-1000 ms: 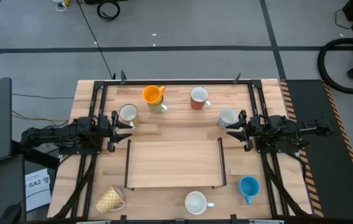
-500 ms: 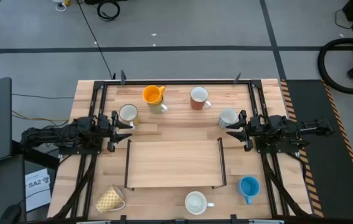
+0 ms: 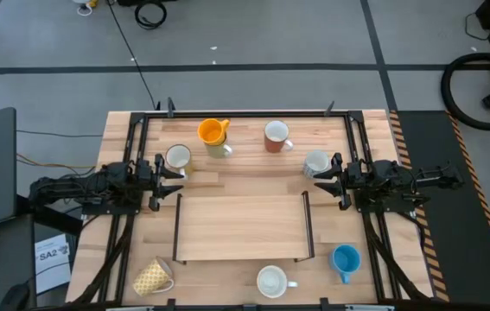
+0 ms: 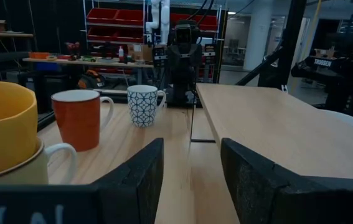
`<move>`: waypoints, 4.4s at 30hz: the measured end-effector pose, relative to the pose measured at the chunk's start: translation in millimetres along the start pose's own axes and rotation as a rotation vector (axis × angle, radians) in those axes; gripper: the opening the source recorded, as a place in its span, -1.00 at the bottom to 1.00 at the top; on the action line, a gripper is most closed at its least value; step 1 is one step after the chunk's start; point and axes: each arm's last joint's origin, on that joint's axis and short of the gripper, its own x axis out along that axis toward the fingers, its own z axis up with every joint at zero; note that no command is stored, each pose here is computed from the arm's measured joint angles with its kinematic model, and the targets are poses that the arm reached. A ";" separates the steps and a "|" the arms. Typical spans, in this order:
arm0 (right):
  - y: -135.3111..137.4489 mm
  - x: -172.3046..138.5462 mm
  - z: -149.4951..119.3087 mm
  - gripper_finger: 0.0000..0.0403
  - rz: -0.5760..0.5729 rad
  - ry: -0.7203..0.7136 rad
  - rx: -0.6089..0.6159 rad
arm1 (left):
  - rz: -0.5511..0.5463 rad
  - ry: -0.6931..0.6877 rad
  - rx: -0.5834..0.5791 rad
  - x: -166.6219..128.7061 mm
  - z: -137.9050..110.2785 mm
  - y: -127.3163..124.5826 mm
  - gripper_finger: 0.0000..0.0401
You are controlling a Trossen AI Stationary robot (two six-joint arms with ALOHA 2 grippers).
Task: Place coffee mugs
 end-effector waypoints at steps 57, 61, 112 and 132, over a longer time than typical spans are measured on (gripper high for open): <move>0.0 0.0 0.0 -0.37 0.000 0.000 0.000 | 0.094 -0.114 -0.237 -0.6 9.4 2.6 0.57; 0.0 0.0 0.0 -0.37 0.000 0.000 -0.009 | 0.131 -0.241 -0.331 -2.6 20.6 3.8 0.57; 0.0 0.0 0.0 -0.37 0.000 0.000 -0.003 | 1.083 0.961 -0.928 49.3 78.8 117.3 0.45; 0.0 0.0 0.0 -0.37 -0.001 0.000 -0.003 | 1.059 1.116 -0.955 60.5 56.7 127.3 0.13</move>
